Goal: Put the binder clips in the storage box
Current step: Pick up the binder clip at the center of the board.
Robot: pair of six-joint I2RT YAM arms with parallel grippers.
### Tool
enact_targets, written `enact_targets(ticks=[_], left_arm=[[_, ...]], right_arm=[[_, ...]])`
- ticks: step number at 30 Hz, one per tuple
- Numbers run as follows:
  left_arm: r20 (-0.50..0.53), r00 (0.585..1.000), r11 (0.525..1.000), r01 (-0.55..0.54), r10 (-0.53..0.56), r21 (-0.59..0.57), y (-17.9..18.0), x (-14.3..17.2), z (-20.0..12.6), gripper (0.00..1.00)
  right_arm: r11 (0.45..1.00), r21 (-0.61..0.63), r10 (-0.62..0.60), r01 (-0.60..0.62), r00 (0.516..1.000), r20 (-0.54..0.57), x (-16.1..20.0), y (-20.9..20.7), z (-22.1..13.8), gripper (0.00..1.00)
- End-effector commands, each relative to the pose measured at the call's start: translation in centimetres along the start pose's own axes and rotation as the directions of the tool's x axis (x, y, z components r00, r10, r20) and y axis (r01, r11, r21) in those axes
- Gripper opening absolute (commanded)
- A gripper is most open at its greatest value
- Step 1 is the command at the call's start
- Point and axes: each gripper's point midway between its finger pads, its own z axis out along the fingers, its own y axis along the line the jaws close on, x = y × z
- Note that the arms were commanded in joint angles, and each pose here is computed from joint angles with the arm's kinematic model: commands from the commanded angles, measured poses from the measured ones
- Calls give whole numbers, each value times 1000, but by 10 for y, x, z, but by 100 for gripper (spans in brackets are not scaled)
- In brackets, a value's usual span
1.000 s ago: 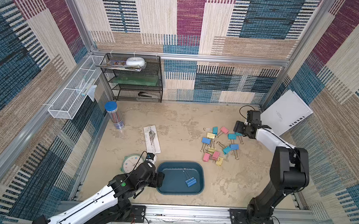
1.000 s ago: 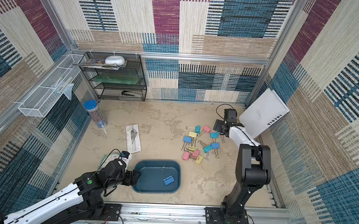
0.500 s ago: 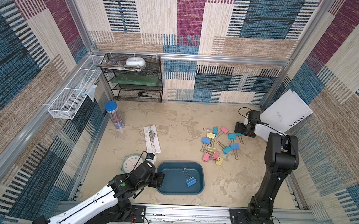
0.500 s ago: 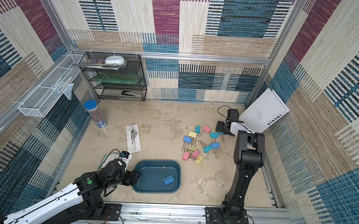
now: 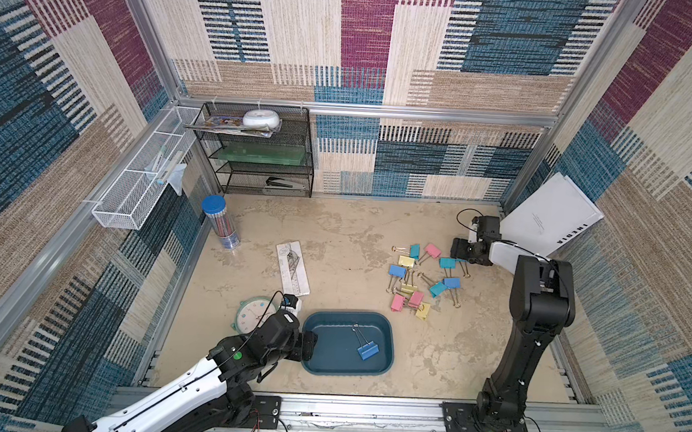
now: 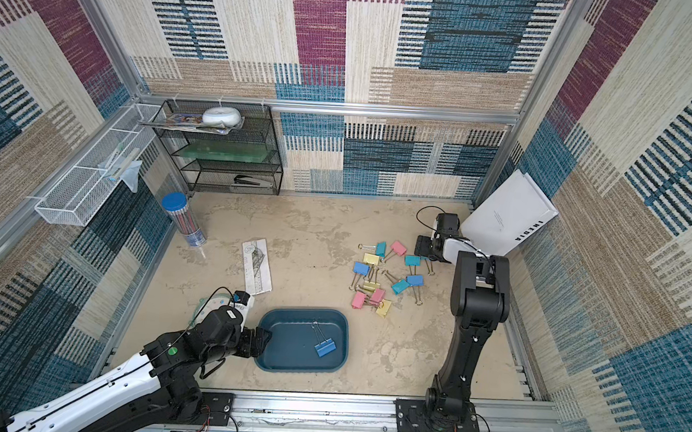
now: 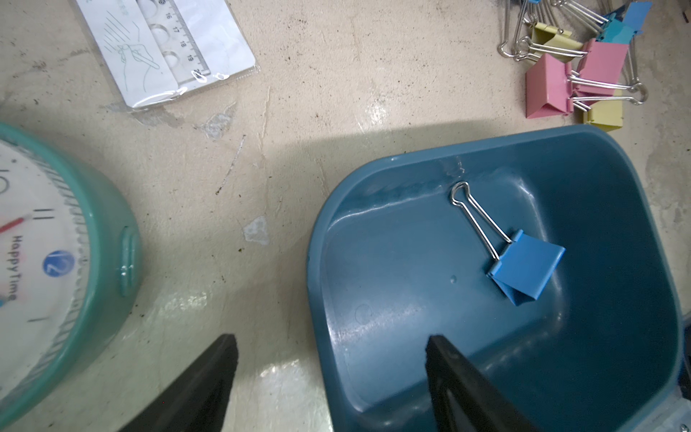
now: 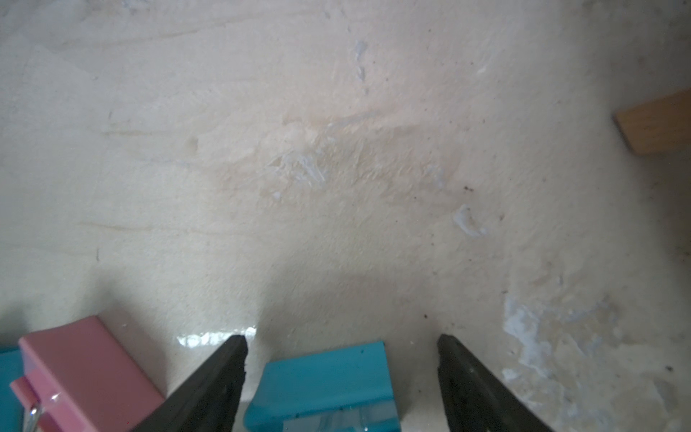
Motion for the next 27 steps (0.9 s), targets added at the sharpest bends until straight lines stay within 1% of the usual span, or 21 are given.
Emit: enact_targets(ticks=[1,4,8,13,17,19,22,24,25,27], left_arm=[[10,1000,1000,-7,7,4,-1,-2,0,83],[11,1000,1000,-7,7,2,0,-2,0,83],[10,1000,1000,-7,7,0,0,-2,0,83],[11,1000,1000,-7,7,-1,0,-2,0,83],[13,1000,1000,-5,5,0,0,-2,0,83],[12,1000,1000,-6,6,-1,0,-2,0,83],[11,1000,1000,-6,6,-2,1,-2,0,83],[13,1000,1000,-5,5,-2,1,-2,0,83],[15,1000,1000,-5,5,-2,1,-3,0,83],[17,1000,1000,-6,6,0,1,-3,0,83]], right_arm=[[1000,9,5,-4,998,-68,22,-3,-2,82],[1000,18,5,-4,997,-72,27,-4,-5,80],[1000,25,10,-9,997,-79,29,-5,-3,74],[999,32,24,-21,996,-85,28,-6,1,60],[998,46,36,-34,998,-59,18,-8,-6,57],[998,51,41,-39,999,-34,9,-8,-16,56],[998,37,46,-47,999,28,-15,-4,-38,55],[999,-1,40,-40,997,65,-33,5,-56,55],[999,-31,21,-19,997,72,-40,12,-64,54],[997,-77,21,-14,996,89,-50,25,-80,54]])
